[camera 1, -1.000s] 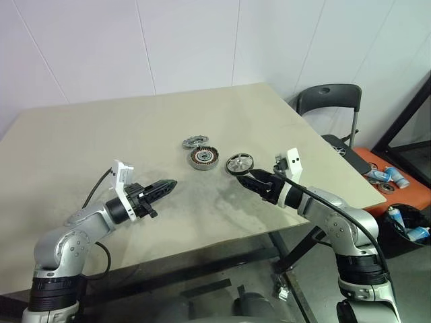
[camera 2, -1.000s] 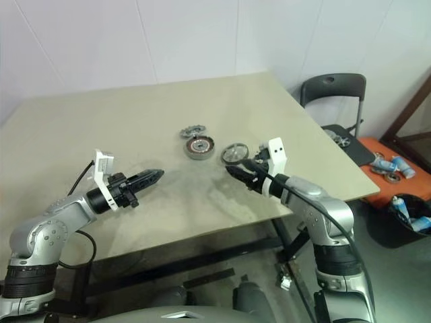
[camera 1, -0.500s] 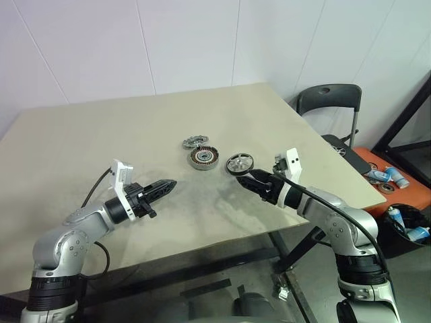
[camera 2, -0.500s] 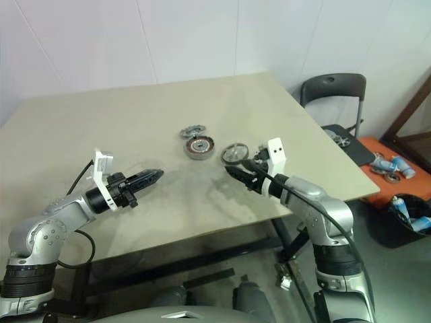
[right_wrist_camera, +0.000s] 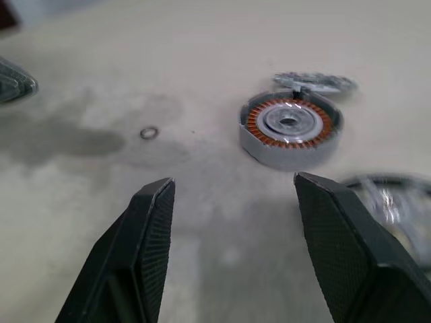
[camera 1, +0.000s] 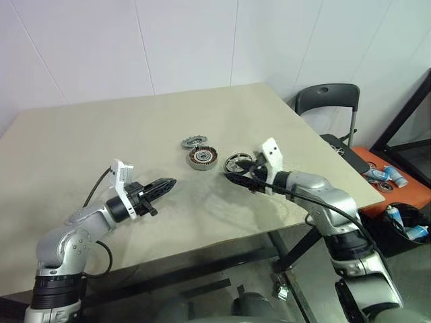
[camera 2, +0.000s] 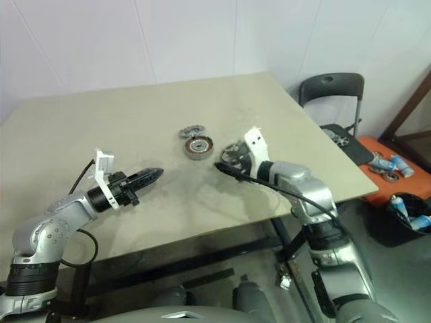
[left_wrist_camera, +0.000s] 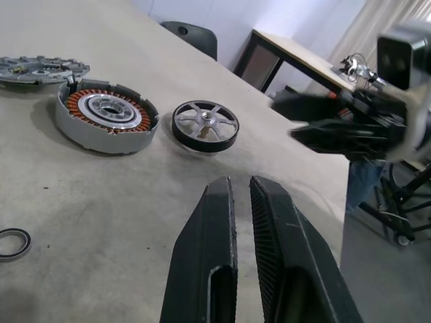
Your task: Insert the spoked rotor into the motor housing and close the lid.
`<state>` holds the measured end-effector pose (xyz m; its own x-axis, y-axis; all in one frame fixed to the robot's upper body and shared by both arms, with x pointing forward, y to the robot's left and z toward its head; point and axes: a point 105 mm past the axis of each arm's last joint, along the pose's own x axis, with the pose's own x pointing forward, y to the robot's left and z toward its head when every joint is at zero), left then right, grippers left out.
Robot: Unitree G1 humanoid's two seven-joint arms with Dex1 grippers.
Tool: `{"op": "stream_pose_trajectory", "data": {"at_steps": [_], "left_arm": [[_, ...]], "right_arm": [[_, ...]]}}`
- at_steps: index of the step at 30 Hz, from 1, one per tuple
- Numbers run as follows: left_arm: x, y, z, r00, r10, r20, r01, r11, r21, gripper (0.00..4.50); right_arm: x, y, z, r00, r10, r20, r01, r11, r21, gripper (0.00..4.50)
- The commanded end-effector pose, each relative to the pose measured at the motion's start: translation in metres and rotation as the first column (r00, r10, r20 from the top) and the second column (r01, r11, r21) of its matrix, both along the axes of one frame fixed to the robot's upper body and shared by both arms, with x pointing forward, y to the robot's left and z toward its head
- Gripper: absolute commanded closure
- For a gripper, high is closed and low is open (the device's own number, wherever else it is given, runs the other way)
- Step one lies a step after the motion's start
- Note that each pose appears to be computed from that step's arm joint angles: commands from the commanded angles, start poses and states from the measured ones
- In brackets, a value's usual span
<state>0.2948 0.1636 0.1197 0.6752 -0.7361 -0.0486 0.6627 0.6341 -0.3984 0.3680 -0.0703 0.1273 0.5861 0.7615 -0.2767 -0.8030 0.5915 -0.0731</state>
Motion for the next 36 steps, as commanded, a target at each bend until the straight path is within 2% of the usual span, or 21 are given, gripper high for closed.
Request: {"op": "stream_pose_trajectory", "data": {"at_steps": [1,4,7,9,20,30,36], "left_arm": [[0.005,-0.002,0.011,0.998,0.021,0.061,-0.021,1.000,-0.001,4.01],[0.004,-0.001,0.010,0.997,0.040,0.064,-0.040,0.999,-0.011,4.01],[0.001,0.003,0.007,0.995,0.073,0.067,-0.072,0.997,-0.014,4.01],[-0.002,0.006,0.007,0.993,0.095,0.069,-0.094,0.995,-0.024,4.01],[-0.023,0.012,0.003,0.978,0.200,0.059,-0.196,0.979,-0.055,4.01],[-0.034,0.017,0.003,0.965,0.258,0.054,-0.256,0.966,-0.045,4.01],[-0.035,0.017,0.001,0.957,0.286,0.046,-0.284,0.958,-0.048,4.01]], "right_arm": [[0.034,0.020,0.021,0.986,0.037,0.165,-0.019,0.994,-0.112,1.56],[0.052,0.037,0.025,0.978,0.083,0.189,-0.053,0.986,-0.161,1.56],[0.066,0.048,0.022,0.970,0.106,0.217,-0.044,0.961,-0.271,1.56],[0.070,0.057,0.024,0.971,0.102,0.215,-0.039,0.960,-0.278,1.56],[0.053,0.095,-0.014,0.972,0.213,0.096,-0.157,0.900,-0.406,1.56],[0.056,0.092,-0.030,0.987,0.122,0.105,-0.063,0.893,-0.445,1.56],[0.064,0.079,-0.040,0.994,-0.092,0.063,0.109,0.921,-0.374,1.56]]}}
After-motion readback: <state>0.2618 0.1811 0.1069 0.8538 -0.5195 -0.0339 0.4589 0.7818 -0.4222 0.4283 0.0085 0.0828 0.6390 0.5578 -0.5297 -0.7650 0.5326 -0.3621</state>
